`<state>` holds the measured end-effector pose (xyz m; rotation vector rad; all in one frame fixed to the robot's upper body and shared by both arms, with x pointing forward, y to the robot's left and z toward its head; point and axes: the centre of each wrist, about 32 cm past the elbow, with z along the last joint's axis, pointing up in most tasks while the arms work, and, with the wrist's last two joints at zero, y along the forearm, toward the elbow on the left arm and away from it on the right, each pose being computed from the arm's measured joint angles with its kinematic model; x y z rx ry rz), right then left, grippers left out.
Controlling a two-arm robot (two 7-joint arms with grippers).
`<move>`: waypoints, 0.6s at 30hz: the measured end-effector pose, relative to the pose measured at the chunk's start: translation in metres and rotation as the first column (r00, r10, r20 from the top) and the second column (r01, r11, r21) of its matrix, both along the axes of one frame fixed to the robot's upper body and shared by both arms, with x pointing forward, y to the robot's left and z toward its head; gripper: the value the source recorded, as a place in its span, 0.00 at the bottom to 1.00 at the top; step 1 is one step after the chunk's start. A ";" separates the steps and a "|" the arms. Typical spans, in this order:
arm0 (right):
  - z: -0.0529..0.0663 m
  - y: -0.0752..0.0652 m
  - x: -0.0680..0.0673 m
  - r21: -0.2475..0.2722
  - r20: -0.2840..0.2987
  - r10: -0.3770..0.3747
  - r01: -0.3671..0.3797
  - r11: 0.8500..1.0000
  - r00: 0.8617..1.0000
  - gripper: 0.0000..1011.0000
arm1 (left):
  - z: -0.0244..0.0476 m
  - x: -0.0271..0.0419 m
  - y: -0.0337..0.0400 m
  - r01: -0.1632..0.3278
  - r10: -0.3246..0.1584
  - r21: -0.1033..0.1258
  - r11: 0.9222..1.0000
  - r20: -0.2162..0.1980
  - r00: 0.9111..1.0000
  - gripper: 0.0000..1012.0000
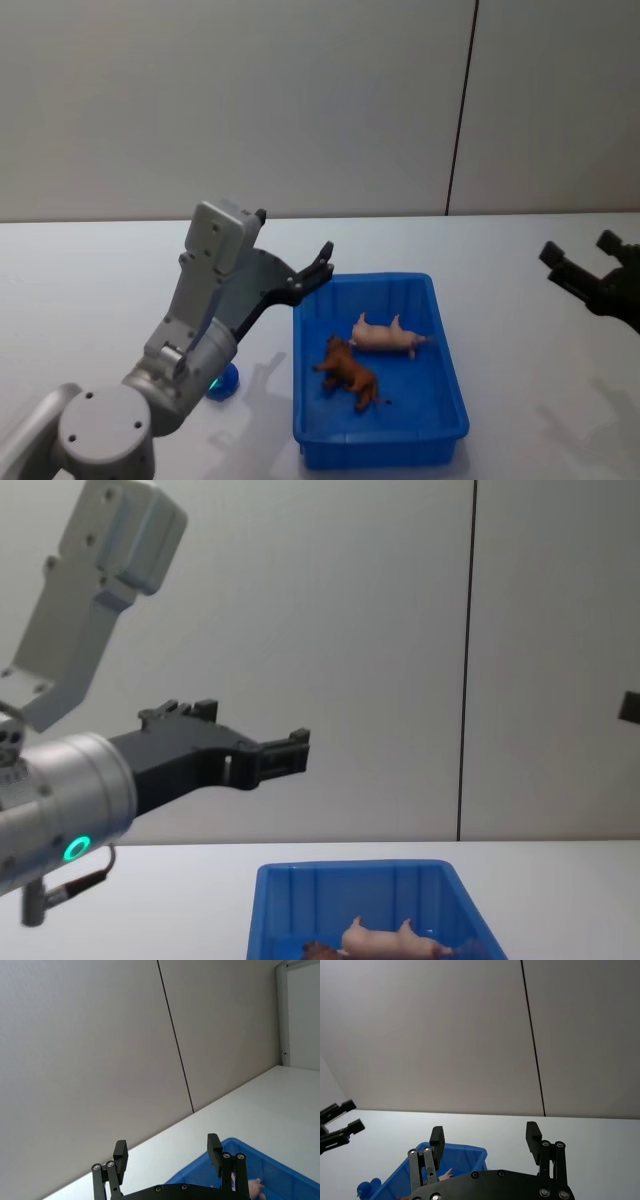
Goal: Pick up the two dolls from the table and place them into the box.
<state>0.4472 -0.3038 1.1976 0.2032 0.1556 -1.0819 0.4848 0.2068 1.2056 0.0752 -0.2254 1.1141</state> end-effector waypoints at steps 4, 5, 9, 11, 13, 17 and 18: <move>-0.001 -0.004 -0.004 0.017 0.008 -0.020 0.020 1.000 1.000 0.99 | 0.0001 -0.0063 0.0058 -0.005 0.005 -0.001 1.000 -0.039 0.999 0.99; -0.002 -0.006 -0.005 0.023 0.011 -0.027 0.026 0.999 1.000 0.99 | -0.0002 -0.0096 0.0086 -0.008 0.008 0.001 1.000 -0.055 0.998 0.99; -0.002 -0.008 -0.007 0.032 0.015 -0.038 0.037 0.999 0.999 0.99 | -0.0005 -0.0156 0.0140 -0.021 0.021 0.004 1.000 -0.091 0.996 0.99; -0.003 -0.009 -0.009 0.037 0.018 -0.043 0.043 0.998 0.999 0.99 | -0.0010 -0.0205 0.0179 -0.030 0.031 0.010 0.999 -0.115 0.993 0.99; -0.003 -0.010 -0.010 0.042 0.020 -0.048 0.048 0.998 0.999 0.99 | -0.0009 -0.0254 0.0222 -0.045 0.047 0.018 0.999 -0.146 0.988 0.99; -0.004 -0.011 -0.011 0.048 0.022 -0.056 0.055 0.997 0.998 0.99 | -0.0014 -0.0329 0.0288 -0.070 0.076 0.037 0.997 -0.198 0.977 0.99; -0.004 -0.012 -0.011 0.049 0.022 -0.057 0.056 0.997 0.998 0.99 | -0.0021 -0.0355 0.0311 -0.080 0.089 0.047 0.996 -0.222 0.971 0.99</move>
